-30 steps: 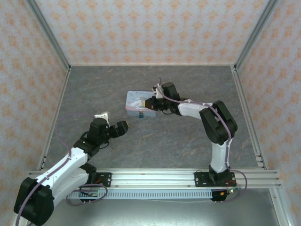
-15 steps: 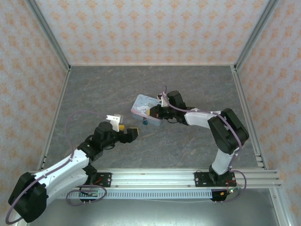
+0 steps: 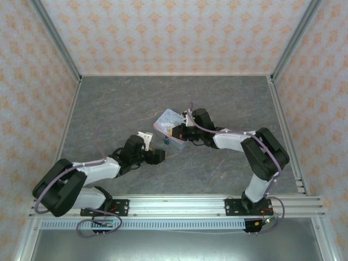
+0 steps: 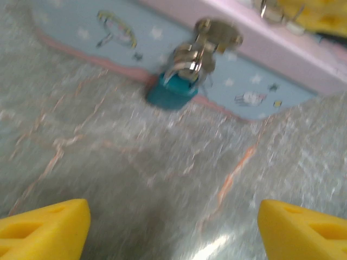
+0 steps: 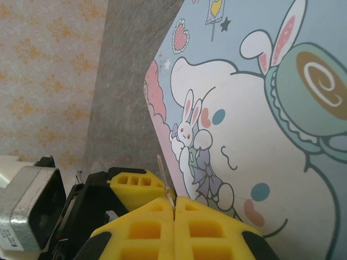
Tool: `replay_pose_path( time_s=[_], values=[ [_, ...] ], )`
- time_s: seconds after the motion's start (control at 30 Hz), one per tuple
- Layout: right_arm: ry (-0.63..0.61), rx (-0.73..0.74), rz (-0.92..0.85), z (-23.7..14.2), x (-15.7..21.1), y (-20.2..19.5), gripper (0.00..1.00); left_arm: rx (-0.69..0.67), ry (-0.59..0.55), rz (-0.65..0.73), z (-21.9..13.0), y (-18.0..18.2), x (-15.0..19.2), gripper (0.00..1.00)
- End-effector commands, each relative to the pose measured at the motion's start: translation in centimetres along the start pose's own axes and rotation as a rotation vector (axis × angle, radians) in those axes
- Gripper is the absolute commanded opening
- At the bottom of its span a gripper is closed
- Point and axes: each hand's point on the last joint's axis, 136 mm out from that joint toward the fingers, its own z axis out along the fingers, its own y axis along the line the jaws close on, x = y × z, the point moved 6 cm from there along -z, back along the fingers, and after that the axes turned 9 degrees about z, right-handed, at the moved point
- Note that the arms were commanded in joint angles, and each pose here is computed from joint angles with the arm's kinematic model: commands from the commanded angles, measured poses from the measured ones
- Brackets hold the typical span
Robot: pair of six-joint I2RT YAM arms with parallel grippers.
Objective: Unlock the padlock with the key
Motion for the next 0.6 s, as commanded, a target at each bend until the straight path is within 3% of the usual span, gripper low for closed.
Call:
replay_pose_path(
  time_s=[0.0, 0.1, 0.3, 0.57],
  values=[
    [0.031, 0.151, 0.049, 0.1, 1.5, -2.8, 0.00, 0.040, -0.107, 0.101, 1.0, -1.0, -3.6, 0.76],
    [0.030, 0.144, 0.044, 0.0, 1.3, -2.6, 0.00, 0.012, -0.088, 0.149, 2.1, -0.7, -4.1, 0.68],
    [0.041, 0.138, 0.043, 0.1, 1.2, -2.5, 0.00, -0.025, -0.023, 0.207, 3.8, 0.2, -3.7, 0.63],
    [0.050, 0.146, 0.047, 0.1, 1.4, -2.8, 0.00, -0.030, -0.021, 0.219, 5.1, 0.5, -3.8, 0.57]
  ],
)
